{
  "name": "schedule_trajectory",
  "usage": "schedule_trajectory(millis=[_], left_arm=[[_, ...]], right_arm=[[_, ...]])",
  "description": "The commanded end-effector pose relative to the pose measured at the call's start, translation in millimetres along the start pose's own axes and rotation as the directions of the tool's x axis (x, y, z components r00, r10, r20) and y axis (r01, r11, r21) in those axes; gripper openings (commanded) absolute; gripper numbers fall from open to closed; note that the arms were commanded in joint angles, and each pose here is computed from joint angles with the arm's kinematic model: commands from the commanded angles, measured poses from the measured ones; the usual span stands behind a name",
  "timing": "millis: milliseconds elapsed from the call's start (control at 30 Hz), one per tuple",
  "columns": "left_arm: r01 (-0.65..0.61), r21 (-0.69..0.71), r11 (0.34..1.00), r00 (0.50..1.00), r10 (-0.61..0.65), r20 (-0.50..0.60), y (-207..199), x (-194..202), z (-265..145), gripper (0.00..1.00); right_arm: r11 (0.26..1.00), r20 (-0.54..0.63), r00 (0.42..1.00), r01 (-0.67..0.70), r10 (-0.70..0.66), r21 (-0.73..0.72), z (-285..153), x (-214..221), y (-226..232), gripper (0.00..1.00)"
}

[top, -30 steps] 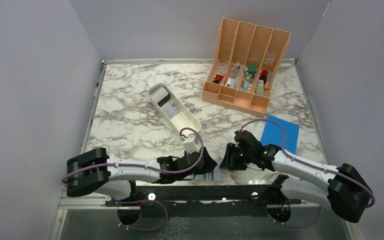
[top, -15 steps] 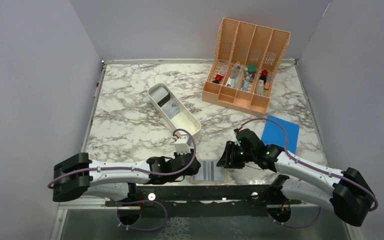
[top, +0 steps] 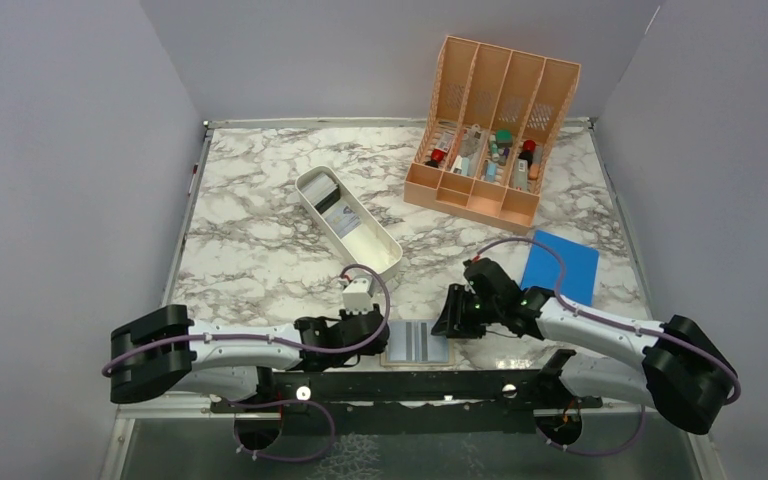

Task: Put the credit cards into the card holder
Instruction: Turn over the card slot in the card holder.

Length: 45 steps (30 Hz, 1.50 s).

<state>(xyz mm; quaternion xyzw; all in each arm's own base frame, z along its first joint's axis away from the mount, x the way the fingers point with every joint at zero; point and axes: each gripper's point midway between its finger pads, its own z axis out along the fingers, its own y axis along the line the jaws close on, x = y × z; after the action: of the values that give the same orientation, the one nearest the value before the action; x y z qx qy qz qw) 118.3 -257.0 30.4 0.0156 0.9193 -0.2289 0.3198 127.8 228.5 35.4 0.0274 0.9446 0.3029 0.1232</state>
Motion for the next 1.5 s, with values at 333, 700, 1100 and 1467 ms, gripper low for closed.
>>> schedule_trajectory(millis=[333,700,1100,1467], left_arm=[[-0.042,-0.008,0.999,0.996,0.041,-0.073,-0.9,17.0,13.3,0.29],[-0.032,0.004,0.999,0.996,0.032,-0.078,-3.1,19.1,14.7,0.29],[-0.026,0.010,1.000,0.996,0.026,-0.082,-5.4,19.7,15.3,0.29],[-0.028,0.012,1.000,0.996,0.029,-0.083,-6.8,19.9,16.0,0.29]], right_arm=[[0.999,-0.018,1.000,0.010,-0.010,-0.035,13.6,5.6,-2.0,0.46],[0.989,0.006,1.000,0.022,-0.021,-0.150,-4.9,-1.8,29.2,0.44],[0.976,-0.002,1.000,0.013,-0.013,-0.218,-7.6,0.0,40.8,0.43],[0.966,0.007,1.000,0.021,-0.020,-0.256,-5.0,-0.1,44.7,0.40]])
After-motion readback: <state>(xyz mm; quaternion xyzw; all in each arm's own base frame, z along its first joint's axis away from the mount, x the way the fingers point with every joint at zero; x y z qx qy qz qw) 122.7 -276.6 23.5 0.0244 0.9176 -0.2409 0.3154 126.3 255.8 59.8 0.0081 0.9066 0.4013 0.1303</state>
